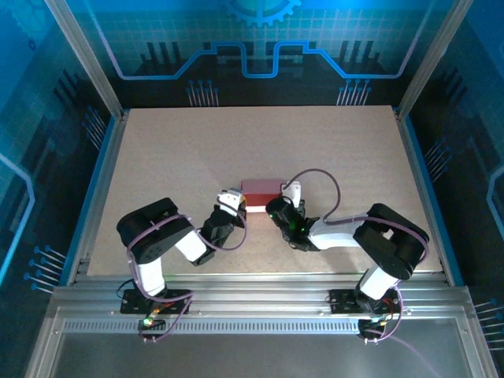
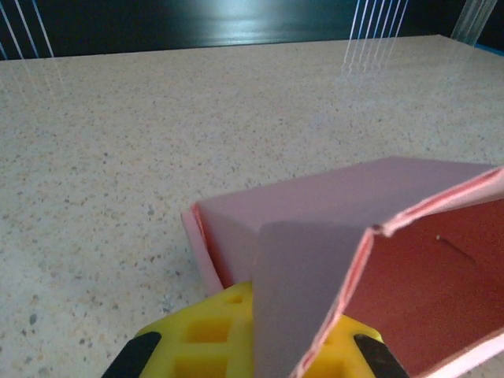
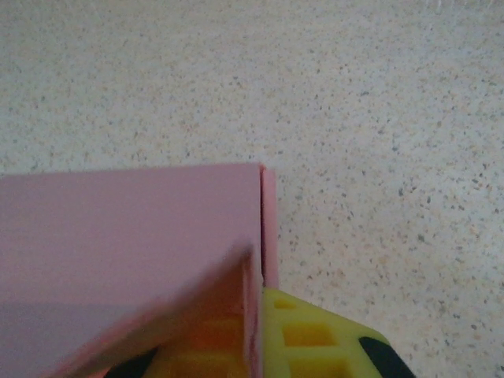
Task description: Fold the paper box
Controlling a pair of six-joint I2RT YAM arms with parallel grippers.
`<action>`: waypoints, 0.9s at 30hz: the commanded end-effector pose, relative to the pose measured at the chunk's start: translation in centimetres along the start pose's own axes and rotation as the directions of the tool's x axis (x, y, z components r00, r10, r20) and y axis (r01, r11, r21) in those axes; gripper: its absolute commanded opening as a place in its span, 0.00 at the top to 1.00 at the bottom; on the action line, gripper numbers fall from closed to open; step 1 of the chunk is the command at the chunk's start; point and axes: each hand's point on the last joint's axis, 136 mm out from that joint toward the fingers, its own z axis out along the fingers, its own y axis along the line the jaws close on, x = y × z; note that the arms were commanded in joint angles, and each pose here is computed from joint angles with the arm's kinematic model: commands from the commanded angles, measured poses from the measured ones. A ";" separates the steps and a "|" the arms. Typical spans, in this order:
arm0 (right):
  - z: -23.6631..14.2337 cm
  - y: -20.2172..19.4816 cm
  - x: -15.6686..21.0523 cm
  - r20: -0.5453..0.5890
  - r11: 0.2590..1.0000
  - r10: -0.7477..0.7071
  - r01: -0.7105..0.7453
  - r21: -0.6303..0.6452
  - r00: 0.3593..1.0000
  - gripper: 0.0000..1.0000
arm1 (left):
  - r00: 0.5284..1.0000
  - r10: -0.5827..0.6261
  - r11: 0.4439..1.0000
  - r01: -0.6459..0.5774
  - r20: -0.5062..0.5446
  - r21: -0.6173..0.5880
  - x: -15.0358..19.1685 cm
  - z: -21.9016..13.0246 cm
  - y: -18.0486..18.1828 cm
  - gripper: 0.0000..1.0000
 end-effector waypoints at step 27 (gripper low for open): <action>-11.4 -5.1 -5.4 0.085 0.962 -0.154 0.169 -0.214 0.984 0.18 | 0.996 0.088 0.996 -0.087 -0.023 0.030 2.4 0.4 -1.5 1.00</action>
